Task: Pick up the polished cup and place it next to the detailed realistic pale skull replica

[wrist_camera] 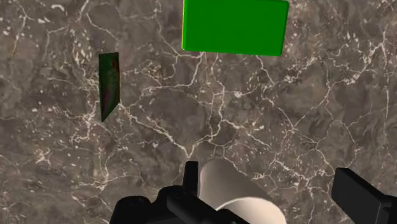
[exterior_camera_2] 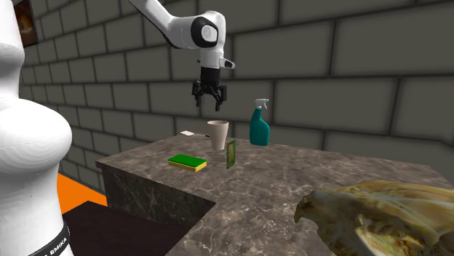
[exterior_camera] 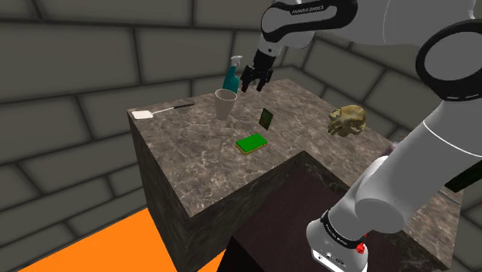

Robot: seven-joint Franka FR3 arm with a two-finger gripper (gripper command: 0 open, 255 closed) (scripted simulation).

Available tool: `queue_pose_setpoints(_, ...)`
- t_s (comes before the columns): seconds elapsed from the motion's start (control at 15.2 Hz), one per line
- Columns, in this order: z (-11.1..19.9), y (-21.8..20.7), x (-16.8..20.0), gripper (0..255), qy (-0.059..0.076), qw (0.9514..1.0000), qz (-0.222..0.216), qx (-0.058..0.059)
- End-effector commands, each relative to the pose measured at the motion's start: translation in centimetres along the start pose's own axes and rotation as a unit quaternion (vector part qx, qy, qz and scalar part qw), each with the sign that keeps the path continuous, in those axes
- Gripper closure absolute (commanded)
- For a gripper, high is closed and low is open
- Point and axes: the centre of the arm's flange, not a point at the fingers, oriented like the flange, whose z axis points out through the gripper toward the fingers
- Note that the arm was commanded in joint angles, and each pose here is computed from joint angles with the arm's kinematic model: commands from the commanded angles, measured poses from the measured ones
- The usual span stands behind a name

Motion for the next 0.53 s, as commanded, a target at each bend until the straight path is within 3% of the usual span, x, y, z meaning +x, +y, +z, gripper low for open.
queue_pose_setpoints(0.0,1.4,0.7,2.6,0,-0.002,1.0,-0.001,0.001)
queue_pose_setpoints(0.46,5.9,3.3,10.5,0,-0.011,0.9999,-0.001,0.005)
